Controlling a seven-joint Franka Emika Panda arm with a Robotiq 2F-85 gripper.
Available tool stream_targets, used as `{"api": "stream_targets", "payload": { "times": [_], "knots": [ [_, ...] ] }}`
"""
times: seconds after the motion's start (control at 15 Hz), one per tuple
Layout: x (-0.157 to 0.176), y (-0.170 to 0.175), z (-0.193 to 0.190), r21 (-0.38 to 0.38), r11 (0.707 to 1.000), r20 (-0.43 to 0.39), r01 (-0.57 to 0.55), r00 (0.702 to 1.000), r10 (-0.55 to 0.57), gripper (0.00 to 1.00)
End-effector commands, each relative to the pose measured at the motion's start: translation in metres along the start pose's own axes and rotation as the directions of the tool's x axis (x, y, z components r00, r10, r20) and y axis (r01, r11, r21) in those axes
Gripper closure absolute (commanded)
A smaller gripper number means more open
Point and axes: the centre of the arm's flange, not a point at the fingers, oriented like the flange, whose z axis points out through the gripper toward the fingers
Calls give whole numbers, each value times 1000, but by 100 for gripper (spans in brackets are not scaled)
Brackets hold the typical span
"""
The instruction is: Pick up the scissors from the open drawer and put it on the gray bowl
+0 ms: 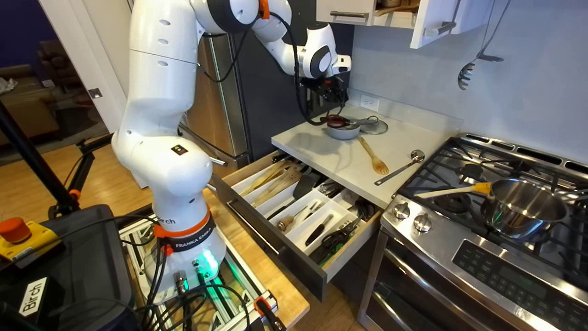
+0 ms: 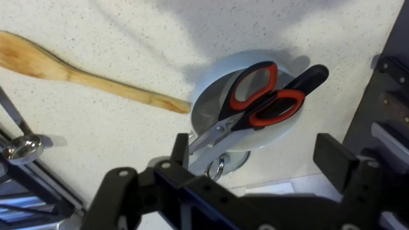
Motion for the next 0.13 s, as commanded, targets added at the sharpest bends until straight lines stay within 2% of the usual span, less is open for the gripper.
{"api": "stream_targets", "payload": {
  "times": [0.0,0.07],
  "knots": [
    [-2,14,-8,14,1000,-57,4,998,-3,0],
    [-5,27,-15,20,1000,-98,9,995,-7,0]
  ]
}}
